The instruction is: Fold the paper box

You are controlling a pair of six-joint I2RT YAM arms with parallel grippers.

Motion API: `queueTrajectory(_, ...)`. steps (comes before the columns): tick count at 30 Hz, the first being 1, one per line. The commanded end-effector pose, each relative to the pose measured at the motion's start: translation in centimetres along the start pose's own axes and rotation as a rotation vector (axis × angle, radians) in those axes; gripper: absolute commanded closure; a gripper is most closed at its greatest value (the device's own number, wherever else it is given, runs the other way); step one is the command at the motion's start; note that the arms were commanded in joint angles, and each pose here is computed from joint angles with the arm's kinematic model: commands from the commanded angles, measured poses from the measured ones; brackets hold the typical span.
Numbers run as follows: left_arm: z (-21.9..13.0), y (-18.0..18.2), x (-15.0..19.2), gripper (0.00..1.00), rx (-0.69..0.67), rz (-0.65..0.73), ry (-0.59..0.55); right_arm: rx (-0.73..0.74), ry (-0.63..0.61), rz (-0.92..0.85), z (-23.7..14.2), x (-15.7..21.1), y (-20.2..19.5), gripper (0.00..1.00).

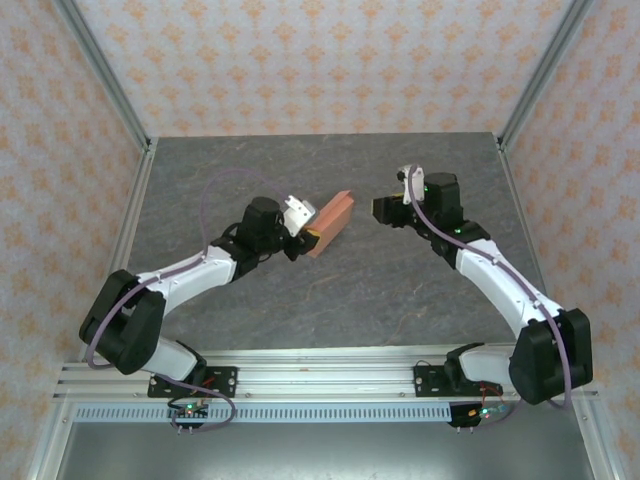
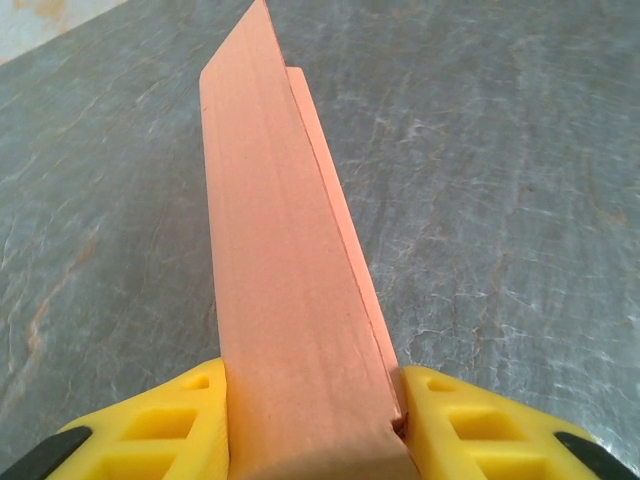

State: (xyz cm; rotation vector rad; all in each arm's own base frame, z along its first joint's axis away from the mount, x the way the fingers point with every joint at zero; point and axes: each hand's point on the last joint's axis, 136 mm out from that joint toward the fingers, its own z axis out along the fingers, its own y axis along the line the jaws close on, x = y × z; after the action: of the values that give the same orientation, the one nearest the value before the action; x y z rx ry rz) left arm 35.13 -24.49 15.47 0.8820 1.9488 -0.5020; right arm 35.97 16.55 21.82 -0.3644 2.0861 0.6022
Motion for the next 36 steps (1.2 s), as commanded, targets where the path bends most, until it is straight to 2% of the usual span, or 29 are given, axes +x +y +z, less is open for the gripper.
queueTrajectory(1,-1.3,-0.6,-1.2,0.66,0.152,0.088,-0.018,-0.099,-0.06,-0.236,-0.4,-0.3,1.2,0.49)
queueTrajectory(5,-1.9,-0.5,-0.5,0.66,0.262,0.139,0.018,-0.171,-0.034,-0.35,0.8,0.9,1.8,0.5)
queueTrajectory(11,-1.9,-0.8,1.2,0.66,0.343,0.23,0.103,-0.23,0.046,-0.405,2.1,2.3,1.9,0.52)
queueTrajectory(18,-1.2,-1.1,2.0,0.65,0.429,0.279,0.132,-0.262,0.129,-0.431,2.4,4.4,1.9,0.53)
queueTrajectory(26,-0.7,-1.1,2.2,0.64,0.496,0.295,0.123,-0.164,0.137,-0.48,2.8,5.2,0.6,0.56)
queueTrajectory(36,-0.2,-0.6,2.5,0.64,0.516,0.287,0.143,-0.195,0.199,-0.54,3.2,7.4,0.8,0.57)
